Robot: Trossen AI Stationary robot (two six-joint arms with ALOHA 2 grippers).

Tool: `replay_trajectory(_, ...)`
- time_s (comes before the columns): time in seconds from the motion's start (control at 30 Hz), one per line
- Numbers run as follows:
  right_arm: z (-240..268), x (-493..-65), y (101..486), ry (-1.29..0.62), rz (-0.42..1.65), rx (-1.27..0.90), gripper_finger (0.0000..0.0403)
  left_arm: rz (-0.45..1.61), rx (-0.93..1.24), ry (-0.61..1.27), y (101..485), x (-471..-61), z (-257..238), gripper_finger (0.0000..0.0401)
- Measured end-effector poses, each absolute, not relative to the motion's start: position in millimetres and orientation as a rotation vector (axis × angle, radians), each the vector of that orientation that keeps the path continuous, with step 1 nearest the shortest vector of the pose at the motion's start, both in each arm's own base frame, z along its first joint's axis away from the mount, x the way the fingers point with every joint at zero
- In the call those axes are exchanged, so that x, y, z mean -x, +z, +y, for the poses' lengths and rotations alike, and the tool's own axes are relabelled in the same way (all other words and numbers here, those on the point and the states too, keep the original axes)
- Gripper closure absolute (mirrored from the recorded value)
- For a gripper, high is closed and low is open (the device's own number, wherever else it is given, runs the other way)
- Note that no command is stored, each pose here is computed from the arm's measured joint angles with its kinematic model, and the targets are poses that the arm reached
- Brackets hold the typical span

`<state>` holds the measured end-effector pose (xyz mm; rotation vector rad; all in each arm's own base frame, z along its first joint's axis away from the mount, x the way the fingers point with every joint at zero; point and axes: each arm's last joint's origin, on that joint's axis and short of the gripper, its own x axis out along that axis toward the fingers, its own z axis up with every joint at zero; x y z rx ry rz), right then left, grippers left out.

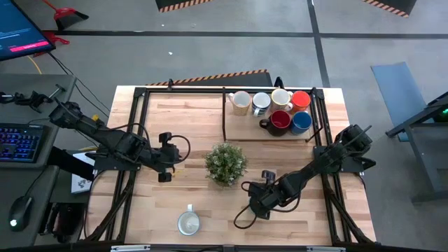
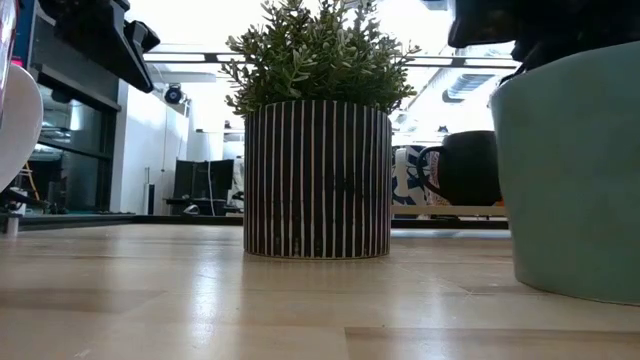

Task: Place coffee mugs
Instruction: Put the green mug on the shelf

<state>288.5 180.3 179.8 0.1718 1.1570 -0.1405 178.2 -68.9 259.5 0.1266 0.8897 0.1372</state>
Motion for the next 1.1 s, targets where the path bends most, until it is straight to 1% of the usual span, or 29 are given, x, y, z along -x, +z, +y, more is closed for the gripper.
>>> replay_trajectory(0.03, 180, -288, 180, -0.141, 1.159, -0.170, 0.0380, 0.890, -0.127, 0.137, 260, -178, -69, 0.0366)
replay_trajectory(0.07, 180, -289, 181, -0.131, 1.154, -0.162, 0.0389, 0.890, -0.127, 0.137, 259, -178, -69, 0.0366)
replay_trajectory(0.17, 177, -285, 185, -0.170, 1.147, -0.145, 0.0390, 0.890, -0.126, 0.137, 260, -178, -69, 0.0366)
replay_trajectory(0.27, 169, -275, 199, -0.226, 1.154, -0.108, 0.0399, 0.890, -0.127, 0.137, 259, -178, -69, 0.0366)
replay_trajectory(0.47, 146, -245, 260, -0.479, 1.077, -0.013, 0.0401, 0.890, -0.127, 0.137, 259, -178, -69, 0.0366)
replay_trajectory(0.6, 127, -226, 305, -0.597, 0.986, 0.058, 0.0402, 0.892, -0.129, 0.138, 259, -178, -69, 0.0366)
replay_trajectory(0.7, 111, -220, 333, -0.673, 0.906, 0.106, 0.0402, 0.892, -0.129, 0.138, 259, -178, -69, 0.0366)
replay_trajectory(0.8, 89, -225, 352, -0.707, 0.886, 0.124, 0.0402, 0.892, -0.129, 0.137, 259, -178, -69, 0.0366)
replay_trajectory(0.97, 41, -243, 362, -0.741, 0.974, 0.088, 0.0402, 0.892, -0.130, 0.138, 259, -178, -69, 0.0366)
replay_trajectory(1.03, 21, -250, 364, -0.714, 1.007, 0.043, 0.0402, 0.892, -0.130, 0.138, 259, -178, -69, 0.0366)
replay_trajectory(1.1, 2, -257, 364, -0.646, 1.032, -0.030, 0.0402, 0.891, -0.128, 0.139, 259, -178, -69, 0.0366)
